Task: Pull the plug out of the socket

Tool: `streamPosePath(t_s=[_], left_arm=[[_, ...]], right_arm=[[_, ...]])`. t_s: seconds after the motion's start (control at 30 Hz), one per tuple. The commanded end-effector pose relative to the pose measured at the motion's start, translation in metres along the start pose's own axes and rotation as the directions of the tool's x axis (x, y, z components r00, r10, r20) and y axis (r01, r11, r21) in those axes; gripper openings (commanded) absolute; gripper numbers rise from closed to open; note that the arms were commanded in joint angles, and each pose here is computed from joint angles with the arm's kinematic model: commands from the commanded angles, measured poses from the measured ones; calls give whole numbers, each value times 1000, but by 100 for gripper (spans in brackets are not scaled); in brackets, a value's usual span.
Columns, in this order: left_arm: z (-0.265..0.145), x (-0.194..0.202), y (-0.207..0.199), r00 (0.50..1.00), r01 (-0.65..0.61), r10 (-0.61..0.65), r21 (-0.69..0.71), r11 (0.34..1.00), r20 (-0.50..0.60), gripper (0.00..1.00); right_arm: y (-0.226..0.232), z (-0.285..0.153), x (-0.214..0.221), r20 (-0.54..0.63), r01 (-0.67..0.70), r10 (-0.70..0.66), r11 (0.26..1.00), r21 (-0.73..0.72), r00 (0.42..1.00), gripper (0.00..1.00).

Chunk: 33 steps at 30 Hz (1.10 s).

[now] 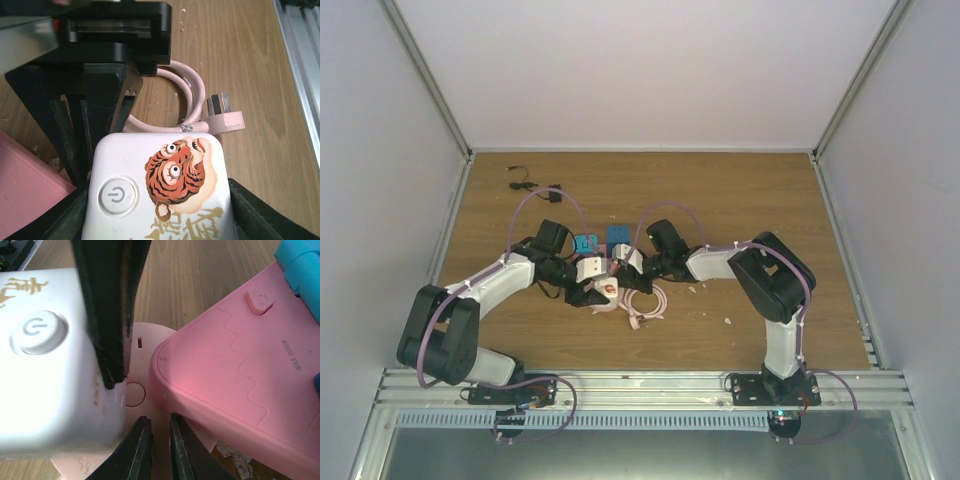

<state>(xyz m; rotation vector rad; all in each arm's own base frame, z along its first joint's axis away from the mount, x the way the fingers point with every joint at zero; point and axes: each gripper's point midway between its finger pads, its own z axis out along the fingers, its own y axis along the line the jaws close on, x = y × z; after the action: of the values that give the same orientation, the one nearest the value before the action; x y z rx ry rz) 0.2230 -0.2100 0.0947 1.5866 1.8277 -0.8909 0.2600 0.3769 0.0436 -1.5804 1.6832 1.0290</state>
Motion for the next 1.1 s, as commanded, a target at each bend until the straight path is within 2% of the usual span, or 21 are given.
streamPosePath(t_s=[0.0, 0.2, 0.43, 0.67, 0.9, 1.03, 1.07], left_arm=[[-11, -51, -29, 949, -248, 241, 11, 969, 203, 32], [-19, -52, -32, 908, -374, 388, -111, 921, 157, 32], [-20, -49, -37, 923, -342, 348, -63, 938, 166, 32], [-45, -46, -30, 936, -301, 308, -68, 951, 169, 31], [-101, -36, 20, 960, -223, 254, -224, 949, 117, 32], [-145, -25, 65, 980, -160, 192, -355, 921, 55, 33], [-169, -17, 92, 990, -123, 140, -427, 896, 9, 33]], right_arm=[[8, 14, 109, -328, -144, 167, 985, 93, 930, 13], [8, 16, 111, -331, -151, 173, 984, 92, 927, 13], [9, 16, 111, -332, -151, 173, 984, 90, 927, 13], [11, 15, 102, -309, -151, 167, 986, 74, 936, 13], [11, 6, 66, -234, -119, 130, 991, 63, 963, 15], [10, -1, 45, -194, -92, 104, 993, 68, 976, 16], [11, -4, 37, -180, -81, 92, 994, 68, 979, 16]])
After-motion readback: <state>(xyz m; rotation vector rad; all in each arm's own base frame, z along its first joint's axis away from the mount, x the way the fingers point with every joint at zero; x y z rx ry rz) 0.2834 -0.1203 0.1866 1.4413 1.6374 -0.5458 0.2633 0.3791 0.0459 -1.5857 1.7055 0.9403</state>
